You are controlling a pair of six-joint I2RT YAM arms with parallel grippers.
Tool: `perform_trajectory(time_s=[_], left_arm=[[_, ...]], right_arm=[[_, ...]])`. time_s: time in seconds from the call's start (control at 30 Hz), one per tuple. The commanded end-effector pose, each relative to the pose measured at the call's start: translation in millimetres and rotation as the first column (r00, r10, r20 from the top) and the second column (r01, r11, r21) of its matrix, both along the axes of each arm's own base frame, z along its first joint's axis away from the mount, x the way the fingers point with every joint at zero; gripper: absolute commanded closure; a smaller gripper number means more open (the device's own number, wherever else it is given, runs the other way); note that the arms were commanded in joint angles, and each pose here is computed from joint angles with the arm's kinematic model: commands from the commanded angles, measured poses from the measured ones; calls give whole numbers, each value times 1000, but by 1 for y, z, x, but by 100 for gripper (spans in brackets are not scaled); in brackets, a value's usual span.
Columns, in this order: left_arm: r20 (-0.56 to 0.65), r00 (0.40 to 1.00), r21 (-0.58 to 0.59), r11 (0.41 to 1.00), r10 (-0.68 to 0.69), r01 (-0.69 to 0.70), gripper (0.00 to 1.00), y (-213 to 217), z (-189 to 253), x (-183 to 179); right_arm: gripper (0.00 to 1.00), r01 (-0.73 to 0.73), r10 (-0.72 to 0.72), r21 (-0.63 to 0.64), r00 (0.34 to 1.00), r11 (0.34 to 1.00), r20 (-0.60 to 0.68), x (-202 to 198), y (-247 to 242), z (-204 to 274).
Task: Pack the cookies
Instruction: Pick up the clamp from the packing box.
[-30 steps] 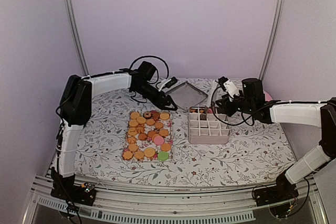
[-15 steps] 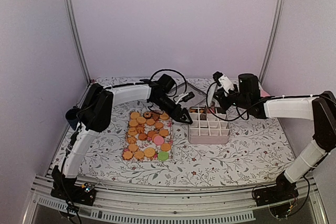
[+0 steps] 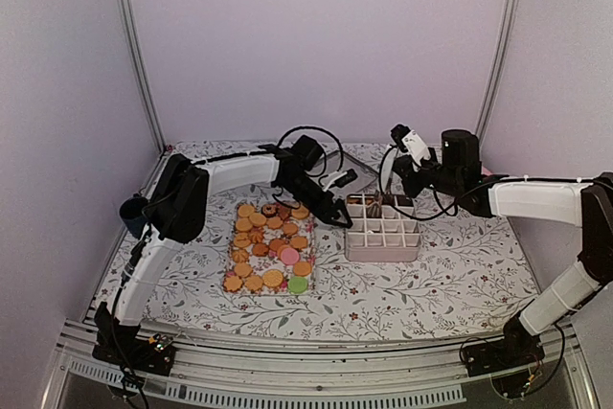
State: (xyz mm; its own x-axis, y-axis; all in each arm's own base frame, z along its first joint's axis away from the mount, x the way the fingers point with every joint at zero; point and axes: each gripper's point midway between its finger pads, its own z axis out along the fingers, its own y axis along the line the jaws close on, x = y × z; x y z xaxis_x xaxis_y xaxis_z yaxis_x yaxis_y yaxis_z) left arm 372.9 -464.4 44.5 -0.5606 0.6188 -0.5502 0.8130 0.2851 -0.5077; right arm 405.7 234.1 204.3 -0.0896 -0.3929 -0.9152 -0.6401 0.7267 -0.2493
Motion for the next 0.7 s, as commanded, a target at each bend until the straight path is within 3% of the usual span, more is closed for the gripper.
perform_trajectory(time_s=[0.0,0.5,0.67], left_arm=[[23,999,67,997,-27,25,14,-3,-20,-8],[48,998,106,994,-37,31,15,3,-16,-8],[60,997,76,997,-39,35,1,3,23,-7]], right_arm=[[100,8,-11,29,996,1000,88,-1,-4,30],[100,-51,38,102,992,993,119,-27,-4,86],[100,-69,48,163,990,984,130,-39,-6,108]])
